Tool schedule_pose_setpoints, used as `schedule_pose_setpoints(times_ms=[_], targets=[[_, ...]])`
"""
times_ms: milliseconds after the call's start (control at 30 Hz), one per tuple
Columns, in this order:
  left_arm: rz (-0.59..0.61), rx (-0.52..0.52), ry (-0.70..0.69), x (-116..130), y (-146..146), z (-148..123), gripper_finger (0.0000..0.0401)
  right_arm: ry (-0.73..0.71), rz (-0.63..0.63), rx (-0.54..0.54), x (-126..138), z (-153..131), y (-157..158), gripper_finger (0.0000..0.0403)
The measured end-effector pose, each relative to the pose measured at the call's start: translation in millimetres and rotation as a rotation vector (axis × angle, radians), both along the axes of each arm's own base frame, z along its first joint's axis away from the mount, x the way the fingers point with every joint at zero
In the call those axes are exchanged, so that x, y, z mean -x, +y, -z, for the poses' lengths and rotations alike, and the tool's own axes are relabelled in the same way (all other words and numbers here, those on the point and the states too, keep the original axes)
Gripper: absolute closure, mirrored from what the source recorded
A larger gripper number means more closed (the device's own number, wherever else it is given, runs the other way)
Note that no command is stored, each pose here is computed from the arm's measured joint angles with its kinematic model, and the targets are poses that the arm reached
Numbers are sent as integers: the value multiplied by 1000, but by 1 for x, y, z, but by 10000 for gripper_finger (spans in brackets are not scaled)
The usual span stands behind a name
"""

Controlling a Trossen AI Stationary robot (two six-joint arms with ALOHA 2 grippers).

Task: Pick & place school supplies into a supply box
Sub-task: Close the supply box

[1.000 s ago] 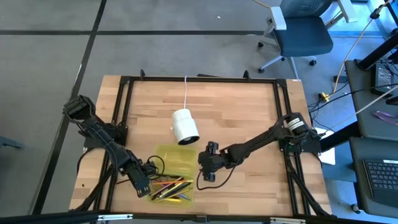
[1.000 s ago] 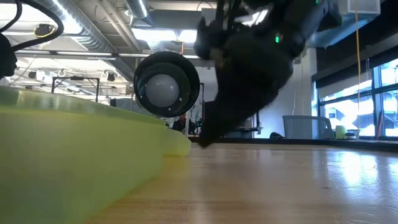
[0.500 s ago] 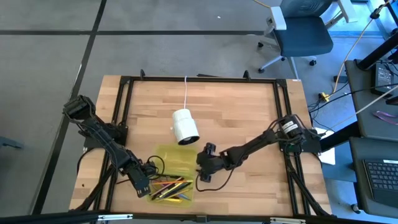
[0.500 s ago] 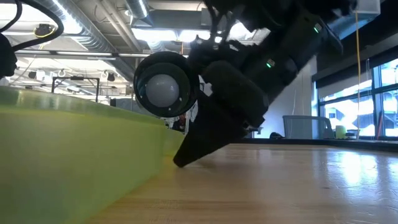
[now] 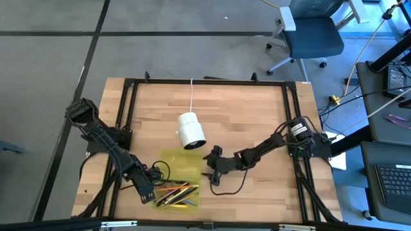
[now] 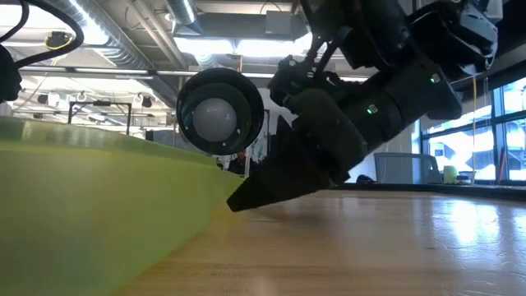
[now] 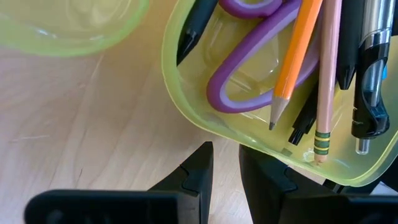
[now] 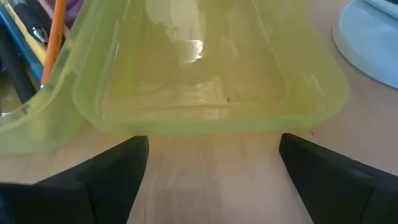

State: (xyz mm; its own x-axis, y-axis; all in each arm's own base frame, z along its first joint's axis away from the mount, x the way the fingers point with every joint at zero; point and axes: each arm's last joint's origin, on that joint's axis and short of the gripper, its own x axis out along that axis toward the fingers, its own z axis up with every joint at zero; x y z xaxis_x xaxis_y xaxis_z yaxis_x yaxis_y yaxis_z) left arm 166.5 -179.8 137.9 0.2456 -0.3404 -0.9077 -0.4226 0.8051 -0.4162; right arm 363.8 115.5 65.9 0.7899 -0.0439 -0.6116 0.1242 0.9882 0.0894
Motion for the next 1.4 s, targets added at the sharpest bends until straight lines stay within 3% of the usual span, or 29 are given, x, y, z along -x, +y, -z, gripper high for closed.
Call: schedule_pose_setpoints(times_ms=[167, 400, 700, 1233, 1400], targets=[[3, -2, 1, 0, 0, 0, 329, -6, 7, -9, -5, -1, -6, 34], [2, -5, 3, 0, 1, 0, 329, -59, -60, 89, -7, -3, -5, 34], [2, -7, 4, 0, 1, 0, 329, -102, -114, 88, -10, -6, -5, 33], [4, -6, 8, 1, 1, 0, 329, -146, -294, 327, -25, -20, 2, 33], [26, 5, 65, 4, 1, 1, 329, -159, -312, 333, -24, -22, 8, 33]])
